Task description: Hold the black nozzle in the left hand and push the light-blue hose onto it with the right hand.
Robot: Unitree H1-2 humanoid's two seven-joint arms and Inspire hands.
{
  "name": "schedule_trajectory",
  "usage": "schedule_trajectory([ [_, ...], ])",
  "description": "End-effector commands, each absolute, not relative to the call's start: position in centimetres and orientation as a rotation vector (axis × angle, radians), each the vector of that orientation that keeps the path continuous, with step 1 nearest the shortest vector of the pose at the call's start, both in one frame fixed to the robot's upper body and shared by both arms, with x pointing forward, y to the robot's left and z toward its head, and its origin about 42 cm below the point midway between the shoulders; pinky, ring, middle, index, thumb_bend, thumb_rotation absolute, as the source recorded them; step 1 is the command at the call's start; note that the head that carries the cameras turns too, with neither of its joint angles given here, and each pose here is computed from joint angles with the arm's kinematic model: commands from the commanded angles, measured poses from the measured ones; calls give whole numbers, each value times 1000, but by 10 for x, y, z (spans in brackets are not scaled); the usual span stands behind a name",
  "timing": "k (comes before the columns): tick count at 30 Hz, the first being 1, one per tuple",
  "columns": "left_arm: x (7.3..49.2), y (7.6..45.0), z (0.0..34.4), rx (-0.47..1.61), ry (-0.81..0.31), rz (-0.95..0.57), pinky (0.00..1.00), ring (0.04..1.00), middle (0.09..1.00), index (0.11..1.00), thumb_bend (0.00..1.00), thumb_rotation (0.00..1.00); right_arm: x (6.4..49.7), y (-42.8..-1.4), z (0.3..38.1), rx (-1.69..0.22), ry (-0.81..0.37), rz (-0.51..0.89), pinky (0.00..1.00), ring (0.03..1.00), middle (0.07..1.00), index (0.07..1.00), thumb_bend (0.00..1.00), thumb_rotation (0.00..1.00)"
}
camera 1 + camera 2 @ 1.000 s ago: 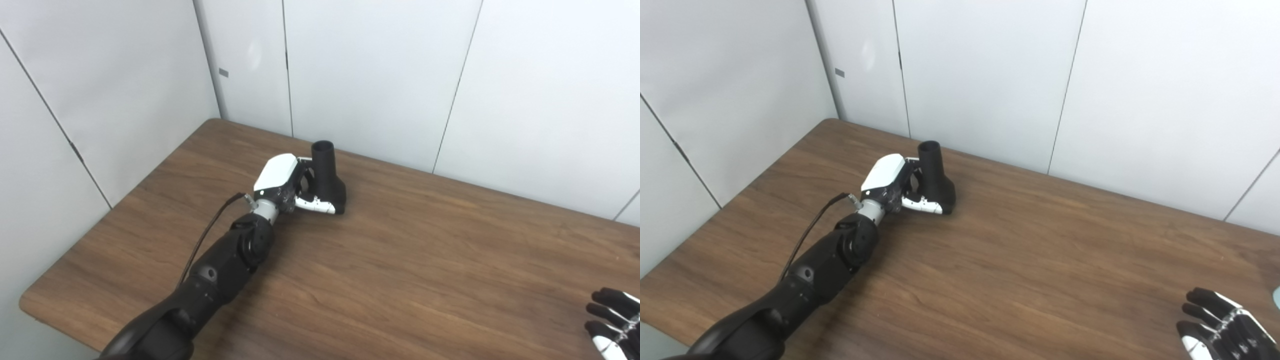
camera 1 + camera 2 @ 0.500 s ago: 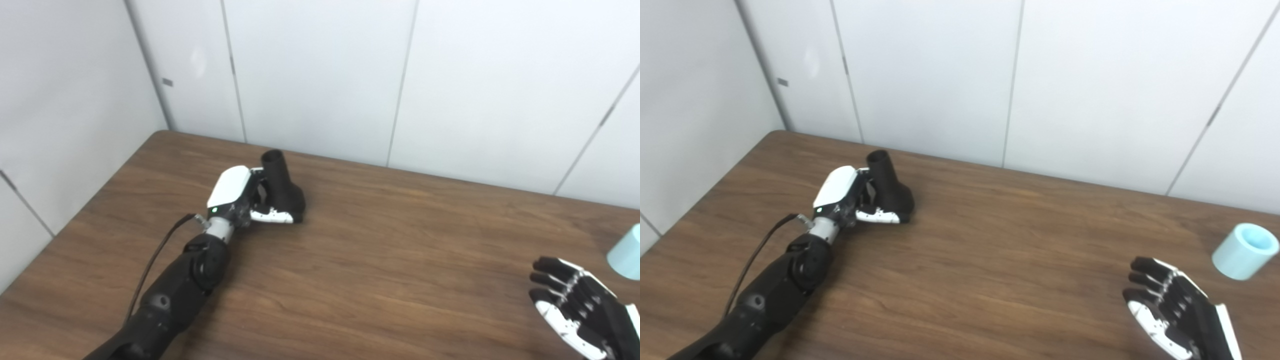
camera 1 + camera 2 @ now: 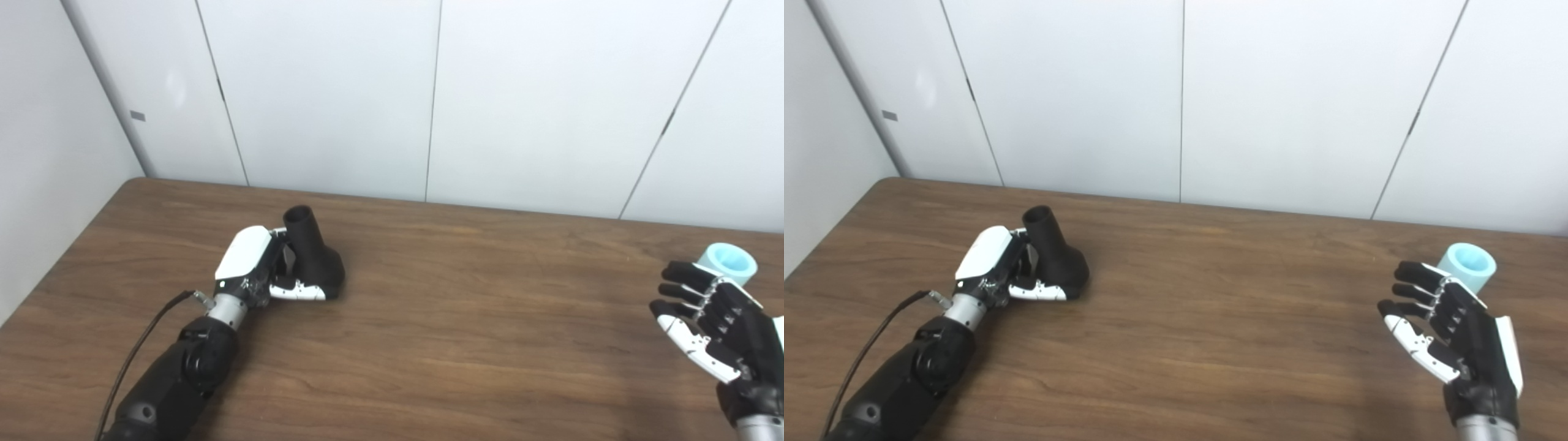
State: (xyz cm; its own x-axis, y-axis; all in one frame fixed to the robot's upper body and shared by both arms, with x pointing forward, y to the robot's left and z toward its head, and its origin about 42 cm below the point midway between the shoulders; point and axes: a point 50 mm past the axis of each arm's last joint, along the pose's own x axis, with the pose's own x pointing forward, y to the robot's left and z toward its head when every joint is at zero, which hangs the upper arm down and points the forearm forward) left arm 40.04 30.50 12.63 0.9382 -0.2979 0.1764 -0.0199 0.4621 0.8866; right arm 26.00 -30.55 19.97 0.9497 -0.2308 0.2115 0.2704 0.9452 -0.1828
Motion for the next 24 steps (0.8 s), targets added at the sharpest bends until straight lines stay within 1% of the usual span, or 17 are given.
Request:
schedule_trajectory([
  [1, 378, 271, 98, 1051, -369, -301, 233, 393, 455, 538, 497, 0, 264, -310, 218, -225, -297, -288, 589, 686, 707, 671, 206, 0],
  [3, 377, 261, 98, 1063, -411, -321, 176, 431, 418, 526, 498, 0, 265, -313, 218, -222, -304, -308, 596, 690, 709, 675, 207, 0],
  [4, 376, 256, 99, 1064, -427, -336, 148, 306, 445, 505, 511, 0, 265, -314, 219, -218, -308, -318, 595, 687, 707, 672, 212, 0],
  [5, 375, 252, 99, 1064, -437, -349, 130, 238, 459, 495, 517, 0, 265, -315, 219, -214, -311, -326, 595, 684, 704, 667, 220, 0],
  [6, 374, 246, 100, 1063, -448, -360, 113, 189, 466, 488, 521, 0, 265, -317, 220, -211, -316, -335, 596, 684, 702, 665, 225, 0],
  [8, 371, 236, 103, 1062, -466, -377, 81, 134, 470, 484, 524, 0, 265, -321, 221, -206, -324, -350, 601, 685, 702, 663, 241, 0],
  [9, 370, 231, 104, 1058, -475, -385, 61, 107, 293, 484, 520, 22, 265, -323, 221, -206, -326, -358, 608, 689, 703, 662, 245, 0],
  [10, 368, 226, 105, 1054, -484, -394, 54, 98, 235, 483, 519, 29, 265, -325, 222, -204, -328, -367, 608, 688, 702, 661, 248, 0],
  [12, 364, 218, 106, 1052, -510, -416, 47, 89, 181, 483, 518, 36, 266, -329, 223, -208, -335, -385, 602, 678, 692, 652, 259, 0],
  [15, 359, 207, 107, 1050, -545, -446, 47, 92, 182, 483, 518, 38, 267, -335, 226, -211, -345, -416, 592, 672, 687, 648, 268, 0],
  [20, 353, 192, 106, 1040, -598, -493, 45, 89, 156, 482, 517, 38, 268, -340, 233, -223, -377, -445, 581, 673, 691, 651, 269, 0],
  [24, 347, 177, 99, 1046, -631, -527, 63, 109, 181, 482, 517, 39, 271, -346, 235, -213, -392, -463, 595, 689, 705, 664, 270, 0],
])
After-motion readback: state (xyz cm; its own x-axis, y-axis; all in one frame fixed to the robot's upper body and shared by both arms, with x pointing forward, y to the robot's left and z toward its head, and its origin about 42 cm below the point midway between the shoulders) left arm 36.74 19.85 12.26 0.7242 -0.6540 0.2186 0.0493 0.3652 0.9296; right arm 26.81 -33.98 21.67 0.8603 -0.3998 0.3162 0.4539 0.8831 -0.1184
